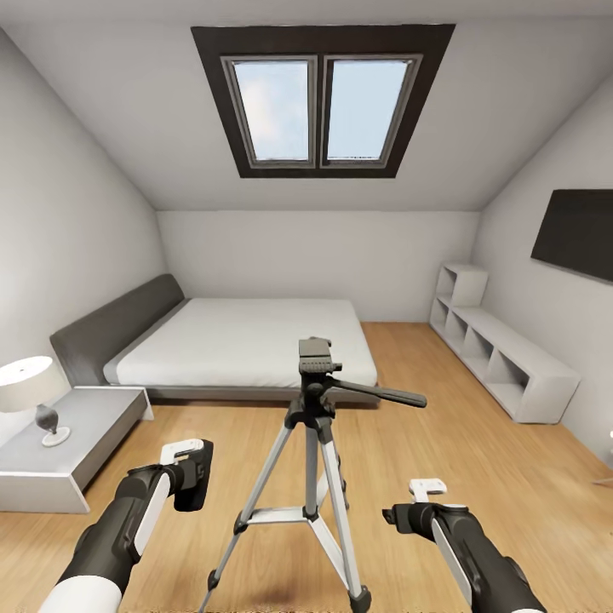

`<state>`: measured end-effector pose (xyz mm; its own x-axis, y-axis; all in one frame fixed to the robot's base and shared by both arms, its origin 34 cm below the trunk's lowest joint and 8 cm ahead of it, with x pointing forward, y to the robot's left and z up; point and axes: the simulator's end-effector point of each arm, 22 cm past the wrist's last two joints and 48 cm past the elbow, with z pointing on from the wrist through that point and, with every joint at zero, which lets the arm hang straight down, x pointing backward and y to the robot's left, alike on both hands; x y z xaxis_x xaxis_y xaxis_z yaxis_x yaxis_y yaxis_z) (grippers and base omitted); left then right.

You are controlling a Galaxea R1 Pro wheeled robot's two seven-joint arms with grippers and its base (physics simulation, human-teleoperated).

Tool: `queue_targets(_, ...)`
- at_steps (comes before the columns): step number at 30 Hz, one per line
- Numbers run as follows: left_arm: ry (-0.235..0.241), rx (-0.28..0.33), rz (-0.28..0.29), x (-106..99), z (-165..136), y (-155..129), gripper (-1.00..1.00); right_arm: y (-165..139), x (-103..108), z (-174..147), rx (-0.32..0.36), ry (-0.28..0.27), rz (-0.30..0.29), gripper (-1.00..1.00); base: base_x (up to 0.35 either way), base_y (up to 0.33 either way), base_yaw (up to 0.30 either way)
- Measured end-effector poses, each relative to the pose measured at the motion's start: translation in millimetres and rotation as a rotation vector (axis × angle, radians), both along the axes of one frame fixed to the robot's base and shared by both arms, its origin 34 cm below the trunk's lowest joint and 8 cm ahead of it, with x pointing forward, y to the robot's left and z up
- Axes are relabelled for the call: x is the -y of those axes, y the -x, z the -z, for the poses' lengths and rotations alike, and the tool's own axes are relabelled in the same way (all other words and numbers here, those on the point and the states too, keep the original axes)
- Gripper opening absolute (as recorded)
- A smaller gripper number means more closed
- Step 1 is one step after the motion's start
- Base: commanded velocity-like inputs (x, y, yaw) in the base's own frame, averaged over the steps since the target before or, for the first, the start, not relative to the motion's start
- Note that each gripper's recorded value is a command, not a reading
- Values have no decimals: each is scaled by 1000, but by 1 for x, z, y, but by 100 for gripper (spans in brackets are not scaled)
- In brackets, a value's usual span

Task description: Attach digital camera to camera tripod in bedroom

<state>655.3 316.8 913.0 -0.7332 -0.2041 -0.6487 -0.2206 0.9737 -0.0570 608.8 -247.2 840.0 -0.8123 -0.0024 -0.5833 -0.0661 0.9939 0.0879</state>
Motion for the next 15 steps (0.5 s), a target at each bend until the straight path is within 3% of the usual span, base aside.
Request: queue_targets(15, -1, -23, 0, -1, 13, 2, -100, 6, 0, 15, -31, 2, 0, 100, 0, 0, 0)
